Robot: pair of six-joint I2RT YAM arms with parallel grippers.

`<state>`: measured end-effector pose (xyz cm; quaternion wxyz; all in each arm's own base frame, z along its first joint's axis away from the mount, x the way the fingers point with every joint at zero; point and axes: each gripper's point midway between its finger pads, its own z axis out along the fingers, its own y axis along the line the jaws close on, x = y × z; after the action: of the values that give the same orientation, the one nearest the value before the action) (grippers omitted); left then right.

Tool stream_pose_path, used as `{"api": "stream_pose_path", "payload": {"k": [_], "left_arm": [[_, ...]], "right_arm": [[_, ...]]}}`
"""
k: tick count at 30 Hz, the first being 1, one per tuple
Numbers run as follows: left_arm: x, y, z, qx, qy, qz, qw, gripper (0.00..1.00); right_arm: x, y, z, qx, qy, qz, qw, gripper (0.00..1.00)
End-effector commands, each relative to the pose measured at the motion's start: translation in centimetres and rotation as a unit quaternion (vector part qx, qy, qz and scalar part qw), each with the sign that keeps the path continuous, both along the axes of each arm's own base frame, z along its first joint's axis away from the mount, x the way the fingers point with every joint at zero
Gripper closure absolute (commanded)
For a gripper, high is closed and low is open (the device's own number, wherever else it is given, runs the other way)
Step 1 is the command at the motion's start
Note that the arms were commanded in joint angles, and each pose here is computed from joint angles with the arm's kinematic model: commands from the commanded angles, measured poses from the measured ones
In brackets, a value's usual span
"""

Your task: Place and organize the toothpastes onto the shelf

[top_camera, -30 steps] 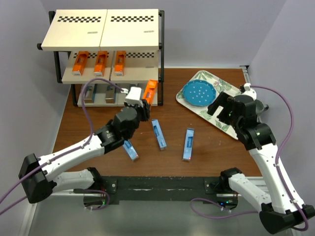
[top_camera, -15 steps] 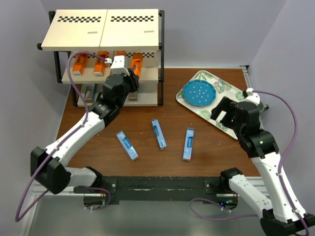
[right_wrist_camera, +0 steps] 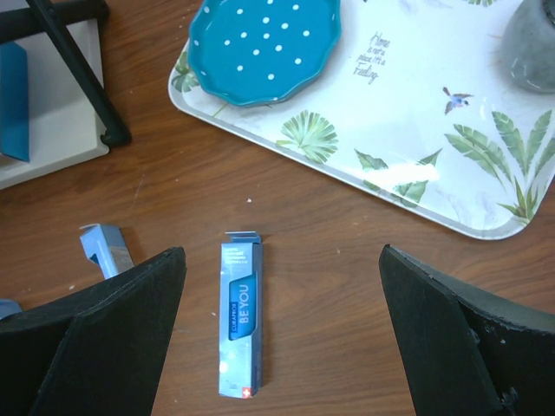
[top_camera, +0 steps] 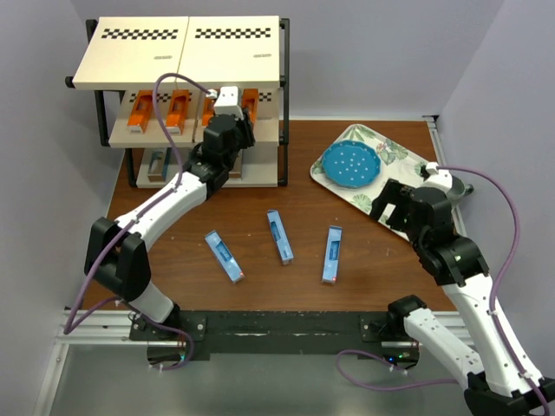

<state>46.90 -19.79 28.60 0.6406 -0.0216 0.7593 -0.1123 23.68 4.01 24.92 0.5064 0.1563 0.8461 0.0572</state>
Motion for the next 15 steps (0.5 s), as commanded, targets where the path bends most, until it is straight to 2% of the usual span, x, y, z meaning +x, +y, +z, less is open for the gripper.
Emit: {"api": "stream_pose_path", "payload": {"k": [1,10,15], "left_arm": [[1.9,0.1,5.2,-0.018,-0.085,0.012,0.996,0.7],[3.0,-0.2,3.3,-0.011,-0.073,0.017,0.997,0.58],[2.6,-0.3,3.7,-0.021,-0.071,0.01,0.997,0.45]], "right_arm": [[0.1,-0.4,0.4,-0.015,-0.015,-0.004,1.0,0.02],[-0.1,-0.7,0.2,-0.02,-0.015,-0.008,1.0,0.02],[-0.2,-0.7,0.1,-0.019,-0.014,-0.007,1.0,0.02]]}}
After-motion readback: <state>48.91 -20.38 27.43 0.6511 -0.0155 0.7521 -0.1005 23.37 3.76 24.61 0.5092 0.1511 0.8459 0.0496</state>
